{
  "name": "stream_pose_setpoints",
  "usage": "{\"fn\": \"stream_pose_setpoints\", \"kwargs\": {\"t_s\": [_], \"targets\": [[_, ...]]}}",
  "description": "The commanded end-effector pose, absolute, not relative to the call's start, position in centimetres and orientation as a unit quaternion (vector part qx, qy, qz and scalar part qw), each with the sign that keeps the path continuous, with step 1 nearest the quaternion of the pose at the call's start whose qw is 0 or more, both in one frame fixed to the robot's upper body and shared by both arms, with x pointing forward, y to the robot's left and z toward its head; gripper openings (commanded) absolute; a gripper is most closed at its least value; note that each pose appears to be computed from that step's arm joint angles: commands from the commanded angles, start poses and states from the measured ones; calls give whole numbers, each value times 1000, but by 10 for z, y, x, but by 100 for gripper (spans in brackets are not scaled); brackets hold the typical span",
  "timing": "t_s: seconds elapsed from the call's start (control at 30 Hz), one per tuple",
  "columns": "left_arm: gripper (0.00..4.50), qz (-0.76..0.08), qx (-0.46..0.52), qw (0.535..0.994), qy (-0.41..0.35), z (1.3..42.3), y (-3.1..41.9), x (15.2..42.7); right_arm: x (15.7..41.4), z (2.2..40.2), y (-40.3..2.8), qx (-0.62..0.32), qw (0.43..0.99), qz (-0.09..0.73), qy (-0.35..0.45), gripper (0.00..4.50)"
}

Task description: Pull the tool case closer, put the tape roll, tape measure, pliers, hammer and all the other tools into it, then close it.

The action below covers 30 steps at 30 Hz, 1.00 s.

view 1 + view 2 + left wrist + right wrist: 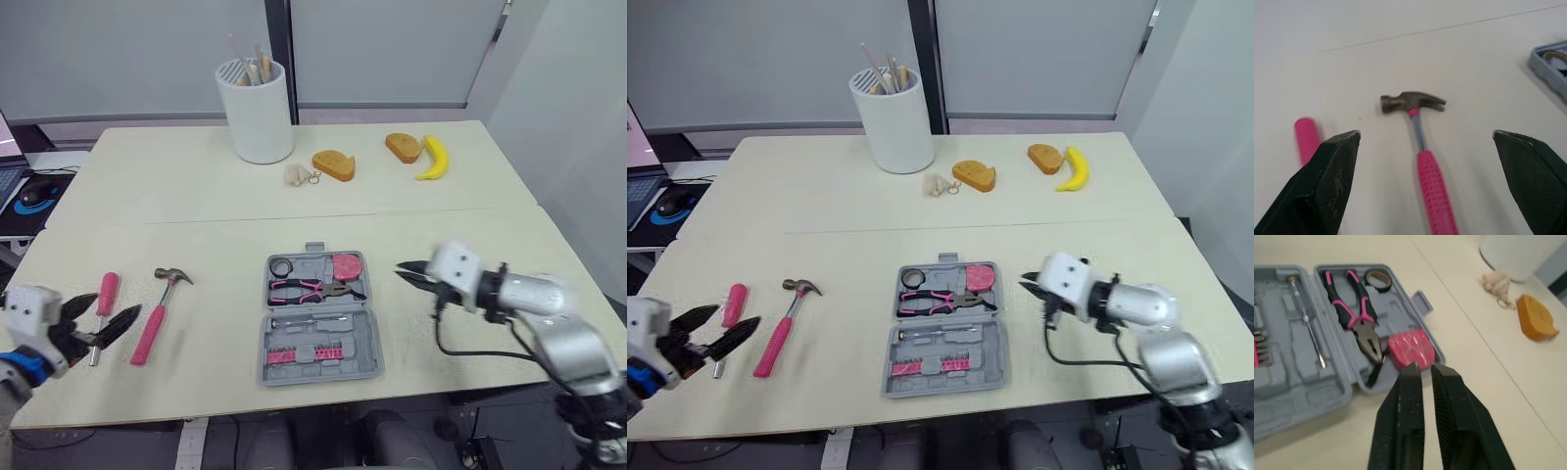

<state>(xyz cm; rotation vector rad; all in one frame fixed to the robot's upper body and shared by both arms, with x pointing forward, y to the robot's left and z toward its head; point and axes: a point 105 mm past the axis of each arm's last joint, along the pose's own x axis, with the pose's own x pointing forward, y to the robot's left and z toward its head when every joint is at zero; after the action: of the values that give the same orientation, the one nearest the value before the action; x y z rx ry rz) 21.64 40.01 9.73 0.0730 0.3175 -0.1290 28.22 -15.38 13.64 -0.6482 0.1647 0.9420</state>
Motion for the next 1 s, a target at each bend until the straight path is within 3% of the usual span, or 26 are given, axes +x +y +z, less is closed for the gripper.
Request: {"fn": "stream_pose_setpoints", "kwargs": {"t_s": [0.03, 0.27, 0.37, 0.57, 1.0], "targets": [[450, -1, 7, 983, 181, 99, 440, 187, 262, 150, -178, -297, 836, 450, 106, 151], [450, 17, 2, 974, 227, 86, 461, 156, 239, 144, -203, -310, 817, 459, 162, 330], [450, -4, 4, 974, 225, 88, 456, 158, 236, 143, -210, -313, 813, 459, 174, 436], [450, -70, 24, 974, 215, 103, 434, 177, 240, 152, -223, -315, 815, 454, 173, 444], [450, -88, 25, 970, 224, 108, 424, 182, 248, 156, -230, -318, 811, 460, 171, 444]]}}
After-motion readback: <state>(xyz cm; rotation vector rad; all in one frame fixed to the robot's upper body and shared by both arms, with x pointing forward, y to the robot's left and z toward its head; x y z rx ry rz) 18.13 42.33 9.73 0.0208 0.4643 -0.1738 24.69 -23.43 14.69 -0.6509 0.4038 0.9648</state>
